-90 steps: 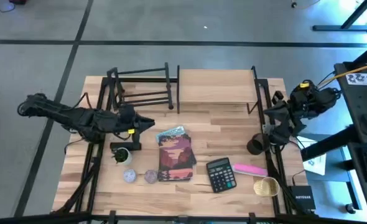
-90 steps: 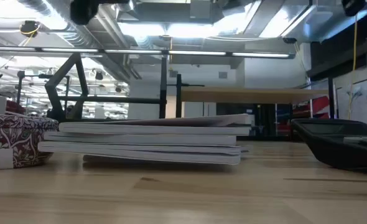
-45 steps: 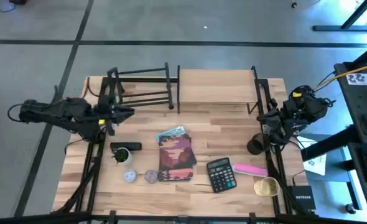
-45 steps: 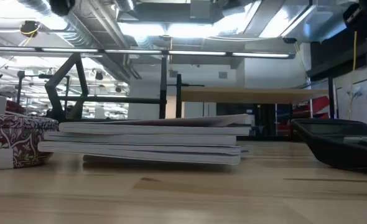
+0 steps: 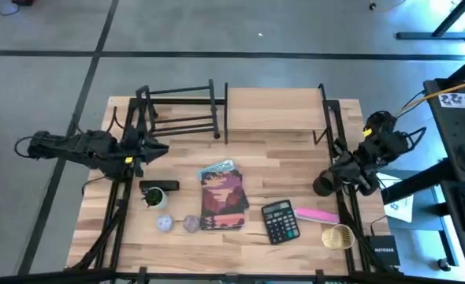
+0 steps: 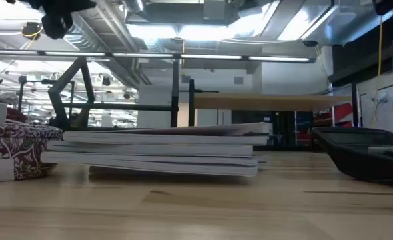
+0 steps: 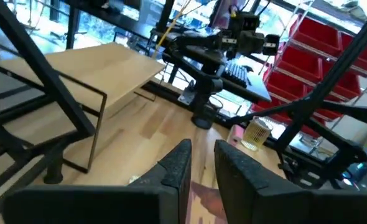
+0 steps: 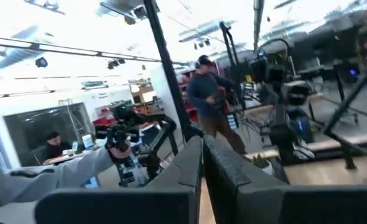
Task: Stock shelves
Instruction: Return to Home Position
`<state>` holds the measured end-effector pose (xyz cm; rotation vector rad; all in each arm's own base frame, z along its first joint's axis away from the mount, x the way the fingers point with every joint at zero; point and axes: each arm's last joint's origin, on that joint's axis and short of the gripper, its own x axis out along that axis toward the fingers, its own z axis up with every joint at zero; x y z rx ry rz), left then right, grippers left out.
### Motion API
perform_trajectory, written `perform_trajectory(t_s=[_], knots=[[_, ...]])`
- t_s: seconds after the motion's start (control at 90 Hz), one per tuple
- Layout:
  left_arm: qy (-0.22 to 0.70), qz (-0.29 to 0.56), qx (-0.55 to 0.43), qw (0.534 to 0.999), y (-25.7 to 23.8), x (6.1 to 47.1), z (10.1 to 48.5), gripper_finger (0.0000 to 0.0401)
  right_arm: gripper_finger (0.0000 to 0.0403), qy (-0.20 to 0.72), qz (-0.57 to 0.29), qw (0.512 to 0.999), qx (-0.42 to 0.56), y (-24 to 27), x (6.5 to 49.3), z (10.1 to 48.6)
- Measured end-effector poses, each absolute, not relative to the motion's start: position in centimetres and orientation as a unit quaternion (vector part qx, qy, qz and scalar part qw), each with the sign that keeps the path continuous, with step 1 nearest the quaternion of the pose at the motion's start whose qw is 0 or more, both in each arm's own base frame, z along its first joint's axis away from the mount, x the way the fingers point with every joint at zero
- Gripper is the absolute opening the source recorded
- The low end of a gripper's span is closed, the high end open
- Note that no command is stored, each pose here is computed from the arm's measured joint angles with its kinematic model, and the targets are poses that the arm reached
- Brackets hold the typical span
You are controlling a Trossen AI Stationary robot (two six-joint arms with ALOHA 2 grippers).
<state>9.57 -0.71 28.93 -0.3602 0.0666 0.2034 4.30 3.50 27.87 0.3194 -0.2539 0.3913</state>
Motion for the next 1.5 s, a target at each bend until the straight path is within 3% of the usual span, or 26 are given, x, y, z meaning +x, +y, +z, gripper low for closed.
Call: perform_trajectory(t_s=[0.156, 0.444, 0.844, 1.122, 1.5], knots=[[0.02, 0.098, -0.176, 0.979, -0.6, 9.0, 29.1, 0.0052, 0.0, -0.182, 0.206, 0.952, 0.131, 4.1, 4.8, 27.0], [0.011, 0.096, -0.169, 0.981, -0.5, 8.6, 29.3, 0.0052, 0.0, -0.185, 0.153, 0.966, 0.098, 3.5, 5.9, 26.0], [0.022, 0.086, -0.143, 0.986, -0.6, 8.6, 29.1, 0.0052, 0.0, -0.088, 0.053, 0.99, 0.093, 1.6, 7.5, 23.8], [0.049, 0.087, -0.127, 0.987, -0.7, 9.2, 26.7, 0.0052, 0.0, -0.066, 0.051, 0.992, 0.09, 0.5, 7.8, 23.4], [-0.02, 0.061, -0.142, 0.988, -0.4, 7.0, 24.5, 0.0052, 0.0, -0.035, 0.044, 0.993, 0.108, -0.7, 8.6, 20.9]])
